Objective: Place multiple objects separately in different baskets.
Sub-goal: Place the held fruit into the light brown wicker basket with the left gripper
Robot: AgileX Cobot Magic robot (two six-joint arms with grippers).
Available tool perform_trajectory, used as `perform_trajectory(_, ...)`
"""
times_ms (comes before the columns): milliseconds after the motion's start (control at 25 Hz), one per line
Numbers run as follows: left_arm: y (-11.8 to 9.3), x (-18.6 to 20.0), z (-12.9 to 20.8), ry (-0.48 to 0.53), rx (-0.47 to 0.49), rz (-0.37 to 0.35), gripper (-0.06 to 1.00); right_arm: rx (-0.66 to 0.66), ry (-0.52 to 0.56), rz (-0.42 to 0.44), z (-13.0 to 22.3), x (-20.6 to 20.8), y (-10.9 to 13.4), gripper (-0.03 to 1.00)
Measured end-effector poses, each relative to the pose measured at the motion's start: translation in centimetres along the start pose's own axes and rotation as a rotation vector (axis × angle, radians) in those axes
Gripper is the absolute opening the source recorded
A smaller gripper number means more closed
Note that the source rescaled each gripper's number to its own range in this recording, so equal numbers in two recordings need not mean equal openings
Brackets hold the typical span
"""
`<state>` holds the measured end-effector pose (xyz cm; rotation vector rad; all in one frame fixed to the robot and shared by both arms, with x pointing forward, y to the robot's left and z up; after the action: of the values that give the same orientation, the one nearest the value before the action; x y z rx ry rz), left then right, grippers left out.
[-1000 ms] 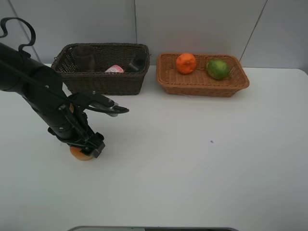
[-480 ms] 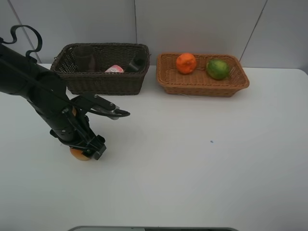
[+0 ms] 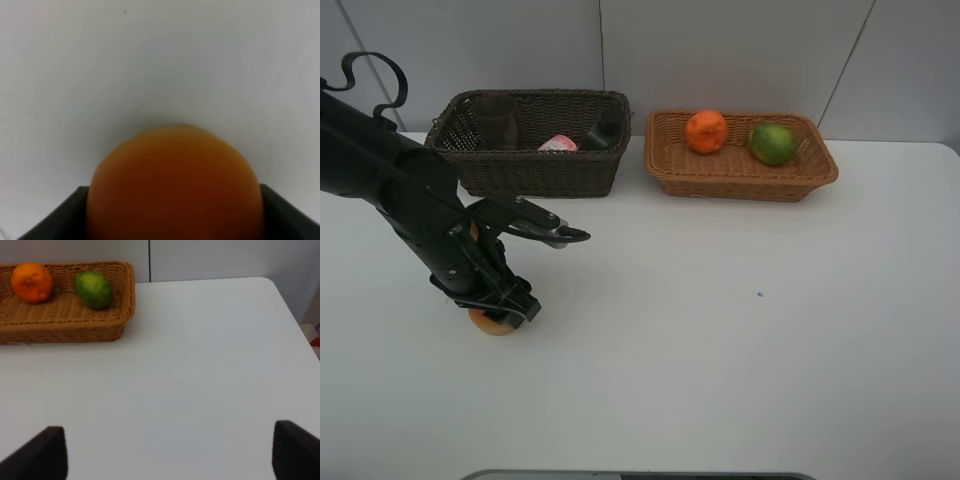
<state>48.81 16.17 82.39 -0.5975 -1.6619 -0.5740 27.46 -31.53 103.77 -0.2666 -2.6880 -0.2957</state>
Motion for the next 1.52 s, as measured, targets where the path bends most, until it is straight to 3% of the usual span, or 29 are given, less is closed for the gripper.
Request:
perform_trajectory(1000, 0.0, 0.4, 0.1, 0.015, 0.002, 0.002, 0.76, 0.0, 0.0, 0.0, 0.0, 0.0, 0.0, 0.77)
perform_trajectory(1360, 1.0, 6.3, -4.2, -0.066, 0.003, -0.019, 0.76, 0.0, 0.0, 0.0, 0.0, 0.0, 0.0, 0.77)
perform_trajectory(1520, 0.4, 8.9, -6.9, -0.089, -0.032, -0.022, 0.76, 0.0, 0.0, 0.0, 0.0, 0.0, 0.0, 0.77)
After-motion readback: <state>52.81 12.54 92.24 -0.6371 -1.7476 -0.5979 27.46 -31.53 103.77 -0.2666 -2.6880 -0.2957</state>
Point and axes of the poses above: a point on each arm's last joint axis where the gripper is mounted, x pointing back along that axis away from the gripper, y along the wrist's bending axis when the last joint is at zero, z = x × y, the point moved 5 cm from there along -x, pointing out along that axis toward the gripper, and after that the axes turned 12 degrees about -x, right-handed, at the moved point
